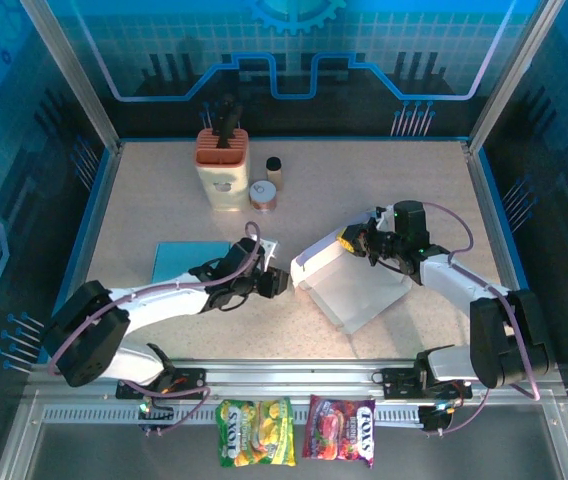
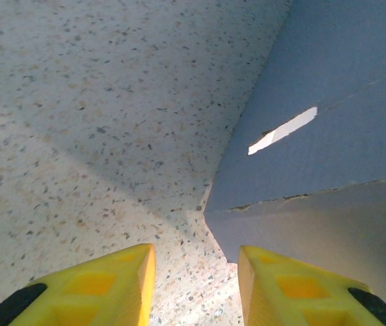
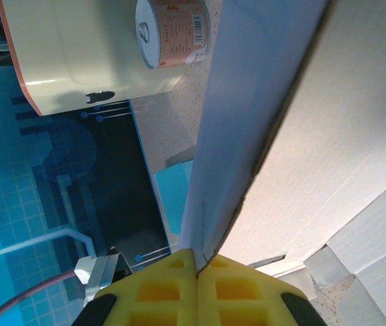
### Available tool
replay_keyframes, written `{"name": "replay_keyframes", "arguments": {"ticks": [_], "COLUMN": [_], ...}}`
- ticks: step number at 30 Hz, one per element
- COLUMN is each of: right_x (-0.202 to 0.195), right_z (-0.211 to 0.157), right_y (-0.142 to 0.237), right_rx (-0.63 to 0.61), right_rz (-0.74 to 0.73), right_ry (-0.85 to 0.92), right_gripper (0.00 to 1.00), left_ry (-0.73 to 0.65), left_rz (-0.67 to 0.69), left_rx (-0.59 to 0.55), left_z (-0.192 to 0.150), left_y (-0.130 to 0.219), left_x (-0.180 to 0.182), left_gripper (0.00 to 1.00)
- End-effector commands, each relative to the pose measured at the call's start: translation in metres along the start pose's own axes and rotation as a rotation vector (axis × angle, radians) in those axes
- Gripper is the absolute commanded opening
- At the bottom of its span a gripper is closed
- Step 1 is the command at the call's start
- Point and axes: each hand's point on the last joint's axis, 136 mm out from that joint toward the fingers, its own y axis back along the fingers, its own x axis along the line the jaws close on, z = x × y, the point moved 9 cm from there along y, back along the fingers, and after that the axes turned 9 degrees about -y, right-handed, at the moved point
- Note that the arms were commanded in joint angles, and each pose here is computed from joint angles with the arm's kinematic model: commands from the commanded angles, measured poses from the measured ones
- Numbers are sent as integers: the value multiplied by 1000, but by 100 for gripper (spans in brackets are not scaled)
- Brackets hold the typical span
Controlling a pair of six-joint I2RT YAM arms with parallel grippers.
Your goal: Fold the paper box
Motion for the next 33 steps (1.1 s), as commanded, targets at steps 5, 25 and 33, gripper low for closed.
{"name": "replay_keyframes", "arguments": {"ticks": [5,25,33], "right_x": [-10,-7,2], "right_z": [-2,-3,-3], "right_y": [3,4,1], "right_rx": [14,8,-5], "right_rz": [-28,-12,11], "right_ry": [-11,-20,-13], "right_gripper": [0,0,0], "left_ry": [-233,-430,-491], "left_rz": [-108,-162,-154], "left_rx": [-46,-5,5], "left_z": [12,25,24], "left_y": [-3,-20,-19], "left_x": [-16,-49,-62], "left_gripper": [39,36,33]}}
